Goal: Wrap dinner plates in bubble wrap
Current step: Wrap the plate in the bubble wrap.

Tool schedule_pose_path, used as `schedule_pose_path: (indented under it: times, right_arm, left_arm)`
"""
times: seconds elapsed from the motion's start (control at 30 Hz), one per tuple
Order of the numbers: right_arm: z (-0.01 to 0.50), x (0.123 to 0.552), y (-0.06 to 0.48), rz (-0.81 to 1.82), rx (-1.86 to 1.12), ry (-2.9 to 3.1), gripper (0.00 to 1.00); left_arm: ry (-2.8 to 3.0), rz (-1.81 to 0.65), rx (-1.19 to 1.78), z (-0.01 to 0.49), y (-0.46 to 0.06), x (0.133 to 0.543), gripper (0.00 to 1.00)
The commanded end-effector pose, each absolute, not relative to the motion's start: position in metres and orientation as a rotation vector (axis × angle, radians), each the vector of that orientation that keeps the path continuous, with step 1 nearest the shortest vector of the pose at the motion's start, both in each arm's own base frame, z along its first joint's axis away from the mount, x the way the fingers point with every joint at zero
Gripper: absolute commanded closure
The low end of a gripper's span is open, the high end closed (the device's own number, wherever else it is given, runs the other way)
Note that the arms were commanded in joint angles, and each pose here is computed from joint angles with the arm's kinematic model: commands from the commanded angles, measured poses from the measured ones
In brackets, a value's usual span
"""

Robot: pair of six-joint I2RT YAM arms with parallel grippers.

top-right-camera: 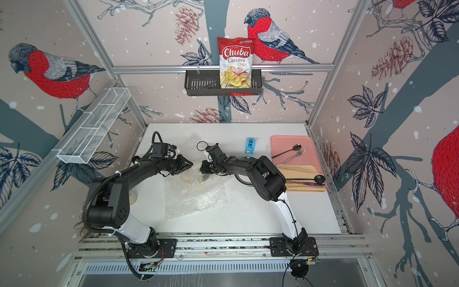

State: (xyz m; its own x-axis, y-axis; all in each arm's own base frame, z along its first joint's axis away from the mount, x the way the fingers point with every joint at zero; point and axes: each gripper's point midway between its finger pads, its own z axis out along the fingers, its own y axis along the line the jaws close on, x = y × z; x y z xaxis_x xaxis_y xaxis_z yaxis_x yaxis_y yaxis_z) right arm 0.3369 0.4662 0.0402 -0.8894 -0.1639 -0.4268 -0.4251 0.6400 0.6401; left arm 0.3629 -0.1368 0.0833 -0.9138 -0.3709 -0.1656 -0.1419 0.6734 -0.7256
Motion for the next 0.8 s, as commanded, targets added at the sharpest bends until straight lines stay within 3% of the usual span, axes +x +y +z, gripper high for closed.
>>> schedule_pose_path:
  times: [0.0,0.4,0.77]
  right_arm:
    - [0.048,0.332,0.466,1.140,-0.465,2.534,0.91]
    - [0.132,0.353,0.464,1.457,-0.382,2.322,0.86]
    - [0.173,0.441,0.384,1.229,-0.232,2.200,0.83]
  left_arm:
    - [2.621,-1.117,-0.414,0.068,-0.147,0.355,0.83]
    - [2.761,-0.992,-0.447,0.014,-0.136,0.322,0.88]
    - [2.756,-0.984,-0.441,0.006,-0.134,0.320,0.89]
